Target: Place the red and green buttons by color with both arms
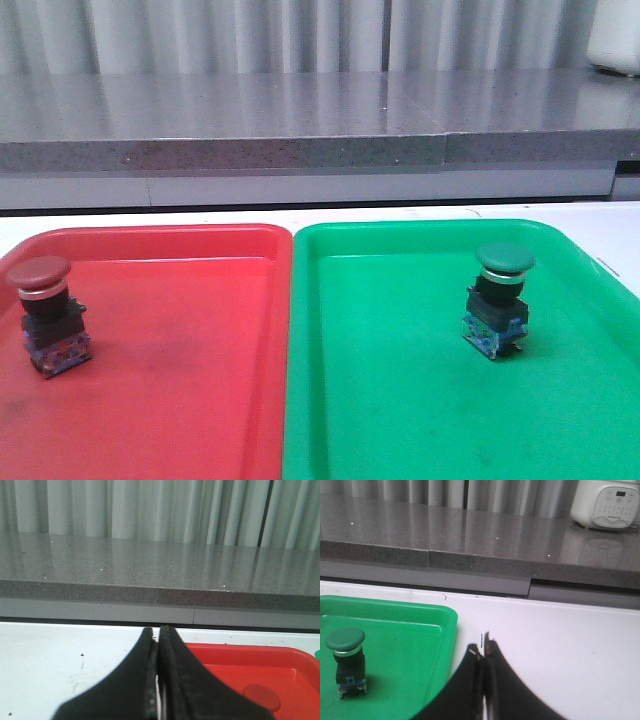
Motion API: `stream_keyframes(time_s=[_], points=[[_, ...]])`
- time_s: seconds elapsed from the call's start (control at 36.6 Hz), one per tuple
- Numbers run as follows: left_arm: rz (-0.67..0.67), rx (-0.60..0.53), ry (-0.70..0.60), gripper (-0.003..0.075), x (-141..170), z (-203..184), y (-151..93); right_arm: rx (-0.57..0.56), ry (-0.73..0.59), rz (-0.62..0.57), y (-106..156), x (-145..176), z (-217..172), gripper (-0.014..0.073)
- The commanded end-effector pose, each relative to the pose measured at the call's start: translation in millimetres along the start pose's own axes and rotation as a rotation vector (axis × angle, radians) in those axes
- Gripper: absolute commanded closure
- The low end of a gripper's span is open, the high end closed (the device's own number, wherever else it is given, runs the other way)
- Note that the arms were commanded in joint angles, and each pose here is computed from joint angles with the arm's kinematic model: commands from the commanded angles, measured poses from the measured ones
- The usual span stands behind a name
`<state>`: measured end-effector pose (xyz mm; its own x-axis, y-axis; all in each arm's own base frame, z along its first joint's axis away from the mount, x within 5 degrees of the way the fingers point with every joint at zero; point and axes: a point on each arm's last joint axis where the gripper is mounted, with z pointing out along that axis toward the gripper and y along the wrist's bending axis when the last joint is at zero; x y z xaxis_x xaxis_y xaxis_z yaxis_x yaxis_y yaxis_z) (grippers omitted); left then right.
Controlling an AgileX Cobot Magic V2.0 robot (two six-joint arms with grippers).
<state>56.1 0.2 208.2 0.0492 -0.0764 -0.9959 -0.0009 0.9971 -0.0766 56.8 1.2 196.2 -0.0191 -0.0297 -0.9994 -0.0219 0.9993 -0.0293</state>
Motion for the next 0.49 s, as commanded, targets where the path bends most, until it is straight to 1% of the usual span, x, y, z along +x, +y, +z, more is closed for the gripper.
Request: stream_keyframes(time_s=[0.0, 0.08, 0.46], points=[[-0.014, -0.001, -0.076, 0.074, -0.6, -0.7, 0.5, -0.001, -0.113, -0.018, -0.1, -11.3, -2.1, 0.0703], [-0.014, -0.001, -0.076, 0.074, -0.6, -0.7, 0.5, -0.015, -0.113, -0.017, 0.7, -11.3, -2.1, 0.0703], [-0.014, -0.001, -0.076, 0.074, -0.6, -0.7, 0.5, -0.016, -0.113, -0.017, 0.7, -11.4, -2.1, 0.0703]])
